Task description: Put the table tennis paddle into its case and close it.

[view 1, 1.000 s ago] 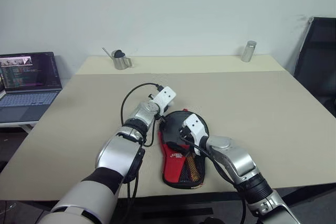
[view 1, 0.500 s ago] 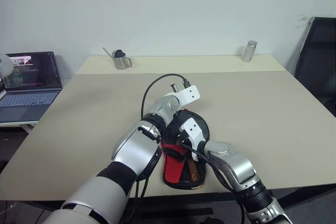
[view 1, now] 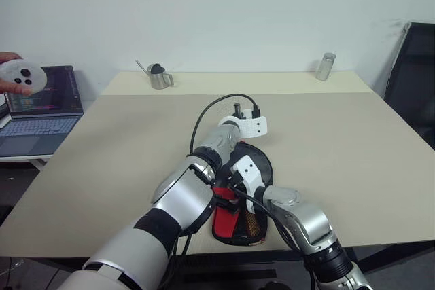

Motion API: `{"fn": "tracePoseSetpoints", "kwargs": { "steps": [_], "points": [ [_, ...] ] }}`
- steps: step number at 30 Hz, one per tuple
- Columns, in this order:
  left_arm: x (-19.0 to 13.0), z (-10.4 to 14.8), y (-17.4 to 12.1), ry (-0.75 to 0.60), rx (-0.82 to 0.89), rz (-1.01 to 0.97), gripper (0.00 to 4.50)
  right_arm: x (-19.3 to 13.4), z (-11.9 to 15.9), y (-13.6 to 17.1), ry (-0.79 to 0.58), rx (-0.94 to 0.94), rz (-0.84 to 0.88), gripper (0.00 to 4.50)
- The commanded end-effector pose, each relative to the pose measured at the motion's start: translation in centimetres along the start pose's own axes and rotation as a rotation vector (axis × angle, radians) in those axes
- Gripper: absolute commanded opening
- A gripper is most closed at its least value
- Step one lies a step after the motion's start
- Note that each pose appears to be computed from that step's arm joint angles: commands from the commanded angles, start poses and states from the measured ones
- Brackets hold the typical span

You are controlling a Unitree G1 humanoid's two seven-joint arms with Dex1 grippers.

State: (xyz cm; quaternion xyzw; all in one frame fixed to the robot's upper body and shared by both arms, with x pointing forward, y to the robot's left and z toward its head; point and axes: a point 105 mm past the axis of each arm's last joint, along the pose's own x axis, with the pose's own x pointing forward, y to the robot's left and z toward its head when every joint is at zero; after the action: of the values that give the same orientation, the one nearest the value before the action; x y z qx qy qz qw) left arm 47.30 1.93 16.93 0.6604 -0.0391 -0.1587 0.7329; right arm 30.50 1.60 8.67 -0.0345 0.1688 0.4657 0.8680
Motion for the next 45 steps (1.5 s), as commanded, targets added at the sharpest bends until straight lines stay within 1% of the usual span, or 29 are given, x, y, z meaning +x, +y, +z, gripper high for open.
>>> {"fn": "tracePoseSetpoints", "kwargs": {
  "steps": [1,4,9,12,14,17,20,23,29,31,33,37,42,45],
  "points": [
    [-0.3,4.8,4.7,-0.152,0.074,0.168,0.36,0.5,-2.8,0.7,0.101,0.077,0.032,4.50],
    [-0.6,7.0,4.5,-0.229,0.102,0.195,0.36,0.6,-2.8,0.9,0.101,0.085,0.039,4.50],
    [-0.8,8.7,3.9,-0.294,0.149,0.186,0.36,0.7,-2.9,1.1,0.101,0.104,0.047,4.50],
    [-1.0,9.5,3.0,-0.327,0.171,0.154,0.36,0.8,-2.8,1.1,0.099,0.107,0.049,4.50],
    [-0.8,9.1,2.2,-0.315,0.174,0.116,0.36,0.8,-2.8,1.1,0.099,0.107,0.050,4.50],
    [-0.5,7.4,0.3,-0.256,0.123,-0.001,0.36,0.9,-2.8,1.0,0.098,0.107,0.049,4.50],
    [-0.4,6.1,-1.4,-0.213,0.116,-0.096,0.36,0.8,-2.8,0.9,0.098,0.107,0.049,4.50],
    [-0.4,4.4,-2.9,-0.159,0.071,-0.183,1.37,0.8,-2.7,0.8,0.098,0.103,0.050,4.50],
    [-0.5,3.4,-4.5,-0.148,0.055,-0.232,3.61,0.8,-2.6,0.5,0.099,0.103,0.051,4.50],
    [-0.6,3.2,-4.9,-0.149,0.078,-0.246,4.36,0.8,-2.5,0.5,0.100,0.099,0.054,4.50],
    [-0.7,3.0,-5.3,-0.156,0.107,-0.271,4.44,0.8,-2.5,0.3,0.102,0.095,0.056,4.50],
    [-0.8,3.4,-4.4,-0.196,0.040,-0.291,4.44,0.6,-2.7,-0.1,0.110,0.089,0.054,4.50],
    [-1.3,4.5,-1.6,-0.310,-0.134,-0.327,4.44,0.3,-2.9,-0.7,0.119,0.075,0.046,4.50],
    [-1.8,4.7,1.5,-0.392,-0.284,-0.329,4.44,0.1,-2.8,-1.1,0.123,0.051,0.042,4.50]
  ]
}}
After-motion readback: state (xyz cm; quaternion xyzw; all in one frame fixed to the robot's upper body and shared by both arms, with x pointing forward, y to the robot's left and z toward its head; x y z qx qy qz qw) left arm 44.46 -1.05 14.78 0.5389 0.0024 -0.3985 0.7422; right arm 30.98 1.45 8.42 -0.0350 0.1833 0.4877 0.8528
